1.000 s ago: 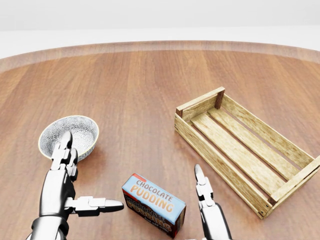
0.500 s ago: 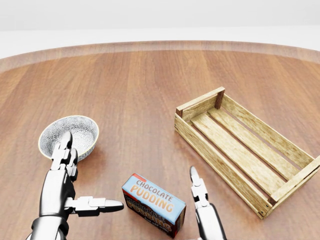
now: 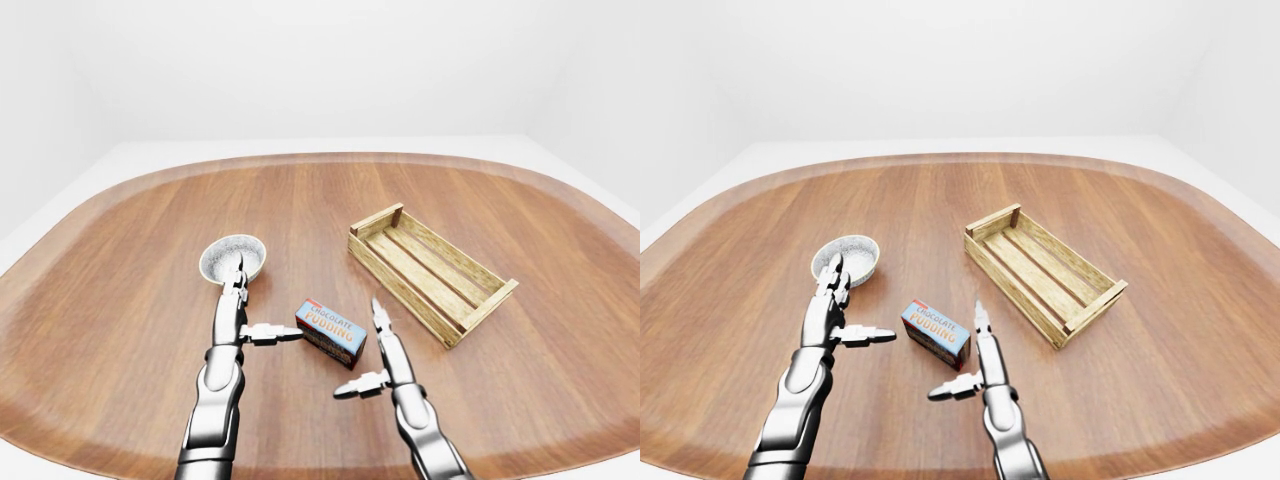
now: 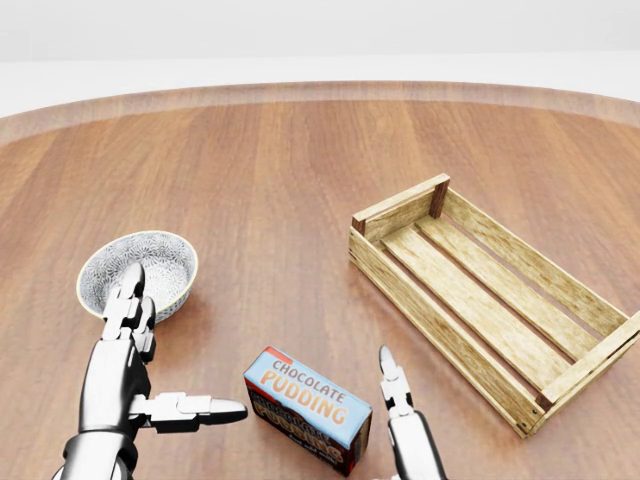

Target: Pick up the chocolate pudding and put it in the tray.

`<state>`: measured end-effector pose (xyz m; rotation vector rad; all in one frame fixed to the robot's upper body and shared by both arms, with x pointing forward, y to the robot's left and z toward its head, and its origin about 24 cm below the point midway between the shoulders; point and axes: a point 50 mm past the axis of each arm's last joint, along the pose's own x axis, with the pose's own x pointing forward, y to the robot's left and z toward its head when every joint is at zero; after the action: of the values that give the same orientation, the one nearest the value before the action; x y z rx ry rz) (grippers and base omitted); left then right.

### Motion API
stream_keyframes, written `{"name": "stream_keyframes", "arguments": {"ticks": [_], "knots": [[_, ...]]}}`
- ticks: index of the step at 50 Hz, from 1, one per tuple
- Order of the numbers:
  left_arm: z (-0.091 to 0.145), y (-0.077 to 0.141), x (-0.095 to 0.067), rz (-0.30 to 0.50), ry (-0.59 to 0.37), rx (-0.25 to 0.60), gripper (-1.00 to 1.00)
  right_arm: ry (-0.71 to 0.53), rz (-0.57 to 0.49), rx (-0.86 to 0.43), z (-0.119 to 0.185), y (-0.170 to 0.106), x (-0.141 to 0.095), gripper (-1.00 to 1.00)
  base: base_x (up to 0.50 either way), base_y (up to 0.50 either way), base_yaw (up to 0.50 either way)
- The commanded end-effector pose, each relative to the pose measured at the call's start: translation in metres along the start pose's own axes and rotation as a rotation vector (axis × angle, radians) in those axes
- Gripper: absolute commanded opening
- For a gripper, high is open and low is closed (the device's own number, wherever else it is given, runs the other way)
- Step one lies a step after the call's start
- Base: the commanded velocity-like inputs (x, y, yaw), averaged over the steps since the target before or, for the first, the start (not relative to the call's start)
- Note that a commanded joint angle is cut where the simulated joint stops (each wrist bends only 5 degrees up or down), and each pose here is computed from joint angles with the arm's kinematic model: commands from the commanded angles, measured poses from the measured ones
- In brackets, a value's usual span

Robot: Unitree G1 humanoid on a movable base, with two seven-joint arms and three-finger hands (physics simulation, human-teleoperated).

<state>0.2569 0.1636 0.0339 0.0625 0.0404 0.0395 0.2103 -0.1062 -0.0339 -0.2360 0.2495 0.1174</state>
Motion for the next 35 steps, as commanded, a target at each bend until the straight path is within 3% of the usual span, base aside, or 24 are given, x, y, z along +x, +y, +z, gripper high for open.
{"name": "stream_keyframes", "arguments": {"ticks": [1, 20, 35], "knots": [[-0.005, -0.004, 0.0, -0.033, 0.03, 0.016, 1.0, 0.053, 0.002, -0.017, -0.011, 0.001, 0.005, 1.0, 0.0, 0.0, 0.0], [-0.006, -0.005, -0.001, -0.035, 0.029, 0.017, 1.0, 0.131, 0.0, -0.04, -0.027, 0.003, 0.01, 1.0, 0.0, 0.0, 0.0], [-0.005, -0.005, -0.001, -0.036, 0.028, 0.018, 1.0, 0.105, -0.002, -0.044, -0.018, 0.007, 0.019, 1.0, 0.0, 0.0, 0.0]]}}
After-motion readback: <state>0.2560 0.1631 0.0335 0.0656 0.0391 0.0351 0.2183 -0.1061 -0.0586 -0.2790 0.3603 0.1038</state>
